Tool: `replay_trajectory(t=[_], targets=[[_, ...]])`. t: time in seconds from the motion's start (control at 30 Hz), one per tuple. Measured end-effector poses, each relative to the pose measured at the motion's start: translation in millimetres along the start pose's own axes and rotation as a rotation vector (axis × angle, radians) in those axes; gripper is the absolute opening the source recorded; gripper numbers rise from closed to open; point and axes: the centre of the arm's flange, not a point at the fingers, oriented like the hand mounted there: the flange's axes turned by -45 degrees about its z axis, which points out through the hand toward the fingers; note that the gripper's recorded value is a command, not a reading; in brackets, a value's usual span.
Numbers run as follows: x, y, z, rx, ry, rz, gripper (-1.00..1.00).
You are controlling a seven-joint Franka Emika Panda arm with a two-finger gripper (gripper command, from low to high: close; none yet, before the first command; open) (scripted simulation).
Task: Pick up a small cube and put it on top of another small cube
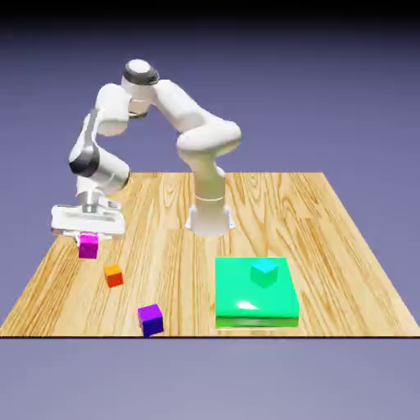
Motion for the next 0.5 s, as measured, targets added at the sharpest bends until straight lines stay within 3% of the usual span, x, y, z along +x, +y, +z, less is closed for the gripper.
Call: replay_trajectory(t=[0.23, 0.5], targets=[[-69, -92, -50, 0.052, -0.004, -0.272, -1.00], [-168, -145, -66, -0.034, 0.018, -0.570, -1.00]])
